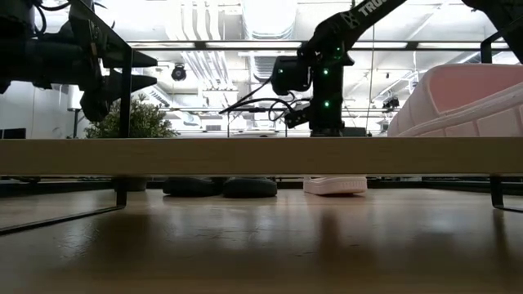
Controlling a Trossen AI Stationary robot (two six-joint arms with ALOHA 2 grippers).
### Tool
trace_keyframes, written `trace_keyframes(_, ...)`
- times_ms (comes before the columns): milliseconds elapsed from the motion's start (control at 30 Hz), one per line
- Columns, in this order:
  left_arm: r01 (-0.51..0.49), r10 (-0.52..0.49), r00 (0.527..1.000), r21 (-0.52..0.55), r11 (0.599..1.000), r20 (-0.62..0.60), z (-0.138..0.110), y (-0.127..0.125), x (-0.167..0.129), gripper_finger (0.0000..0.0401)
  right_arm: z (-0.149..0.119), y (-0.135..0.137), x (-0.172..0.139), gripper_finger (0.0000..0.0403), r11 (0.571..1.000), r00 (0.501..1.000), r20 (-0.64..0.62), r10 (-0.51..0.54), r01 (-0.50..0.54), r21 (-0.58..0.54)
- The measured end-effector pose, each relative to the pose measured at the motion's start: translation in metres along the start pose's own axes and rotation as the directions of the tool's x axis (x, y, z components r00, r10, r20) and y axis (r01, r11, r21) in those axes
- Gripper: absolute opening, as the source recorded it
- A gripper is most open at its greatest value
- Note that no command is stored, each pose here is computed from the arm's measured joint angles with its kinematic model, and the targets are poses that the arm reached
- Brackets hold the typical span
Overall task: Pick and place slides into the shelf
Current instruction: Put the pink slide on the shelf
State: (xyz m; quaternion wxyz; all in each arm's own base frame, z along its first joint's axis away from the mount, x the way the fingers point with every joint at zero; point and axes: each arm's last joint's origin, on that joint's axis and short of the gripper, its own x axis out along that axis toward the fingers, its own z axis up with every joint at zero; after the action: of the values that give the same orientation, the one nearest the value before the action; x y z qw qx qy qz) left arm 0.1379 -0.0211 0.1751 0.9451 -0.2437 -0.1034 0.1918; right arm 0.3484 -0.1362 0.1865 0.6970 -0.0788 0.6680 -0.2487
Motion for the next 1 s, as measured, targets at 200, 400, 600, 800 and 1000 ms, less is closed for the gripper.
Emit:
trace_keyframes(200,-0.001,0.001,1.000,0.001,1.000,-0.001,0.000,0.000,0.000,0.0160,-0.003,-0.003,0.006,0.0130,1.000,1.000,-0.017,0.000,0.000,0.005)
trace_keyframes(400,-0.001,0.001,1.000,0.001,1.000,-0.001,0.000,0.000,0.000,0.0160,-0.004,-0.003,0.007,0.0091,1.000,1.000,-0.015,0.000,0.001,0.024)
trace_keyframes(600,-0.001,0.001,1.000,0.003,1.000,-0.003,0.000,0.000,0.000,0.0160,-0.003,-0.003,0.007,0.0021,0.999,1.000,-0.013,-0.004,0.004,0.037)
trace_keyframes(800,-0.001,0.001,1.000,0.003,1.000,-0.003,0.000,0.000,0.000,0.0160,-0.003,-0.008,-0.002,0.0012,0.998,1.000,0.009,-0.026,0.025,0.054)
trace_keyframes(1000,-0.002,0.002,1.000,0.004,1.000,-0.004,-0.001,0.000,0.000,0.0160,-0.008,-0.017,-0.024,0.0010,0.995,0.997,0.065,-0.041,0.035,0.092)
